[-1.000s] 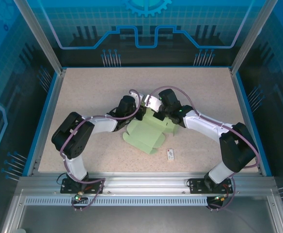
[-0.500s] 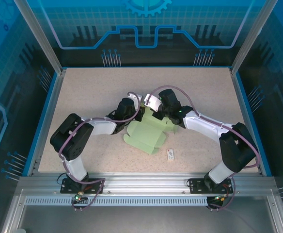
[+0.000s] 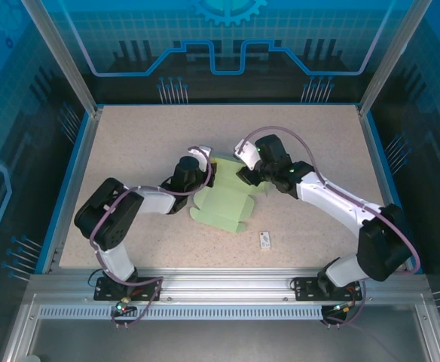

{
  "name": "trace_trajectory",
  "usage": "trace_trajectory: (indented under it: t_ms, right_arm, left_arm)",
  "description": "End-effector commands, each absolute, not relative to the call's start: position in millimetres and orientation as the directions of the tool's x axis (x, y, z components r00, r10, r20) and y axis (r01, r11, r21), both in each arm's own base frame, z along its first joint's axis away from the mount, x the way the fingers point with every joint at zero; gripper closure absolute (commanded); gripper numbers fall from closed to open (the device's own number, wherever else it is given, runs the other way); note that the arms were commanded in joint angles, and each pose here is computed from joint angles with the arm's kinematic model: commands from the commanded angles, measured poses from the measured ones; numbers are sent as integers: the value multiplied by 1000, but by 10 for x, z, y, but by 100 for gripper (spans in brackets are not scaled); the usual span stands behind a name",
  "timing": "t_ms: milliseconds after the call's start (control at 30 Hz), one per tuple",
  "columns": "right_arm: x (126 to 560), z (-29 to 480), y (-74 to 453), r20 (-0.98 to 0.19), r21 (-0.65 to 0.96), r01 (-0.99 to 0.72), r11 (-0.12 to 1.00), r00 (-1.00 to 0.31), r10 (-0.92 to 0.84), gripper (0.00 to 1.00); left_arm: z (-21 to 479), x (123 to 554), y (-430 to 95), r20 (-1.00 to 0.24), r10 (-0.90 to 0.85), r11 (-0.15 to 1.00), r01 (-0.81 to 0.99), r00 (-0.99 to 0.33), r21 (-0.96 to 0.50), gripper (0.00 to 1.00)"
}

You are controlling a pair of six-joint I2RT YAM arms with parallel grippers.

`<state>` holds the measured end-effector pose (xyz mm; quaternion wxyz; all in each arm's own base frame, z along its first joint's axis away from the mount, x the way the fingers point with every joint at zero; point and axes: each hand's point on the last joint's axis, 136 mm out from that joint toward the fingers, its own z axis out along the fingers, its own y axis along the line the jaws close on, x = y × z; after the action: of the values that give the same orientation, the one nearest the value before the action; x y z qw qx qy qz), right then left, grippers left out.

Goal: Fold the paper box

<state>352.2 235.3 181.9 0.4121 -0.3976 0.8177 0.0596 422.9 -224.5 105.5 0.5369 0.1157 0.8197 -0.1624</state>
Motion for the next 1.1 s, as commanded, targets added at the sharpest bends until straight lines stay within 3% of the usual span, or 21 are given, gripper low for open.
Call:
trace_trajectory:
  t_ms: [0,133,367,567,1067]
  right_arm:
    - [3438,2087,2295,-768,-129,-664,737,-403,-498,38]
    - [3413,2148,2184,-778,-39,-598,800,-484,-400,35]
    - [3321,2005,2197,-709,152,-503,851,-655,-261,44]
    - [3290,1853,2137,-653,150,-431,890,-719,-238,51]
    - [3325,1574,2272,-591,192,-395,899,-777,-215,55]
  left_arm:
    - [1344,4220,-2226,-963,36,936,346,-266,-60,95]
    - [1407,4163,-2279,-979,42,930,367,-199,-34,94]
    - [1359,4110,-2339,-982,75,932,362,-173,8,93]
    - [1315,4123,-2339,-976,83,934,356,-203,6,93]
    - [1295,4142,-2334,-971,74,939,343,-227,-9,93]
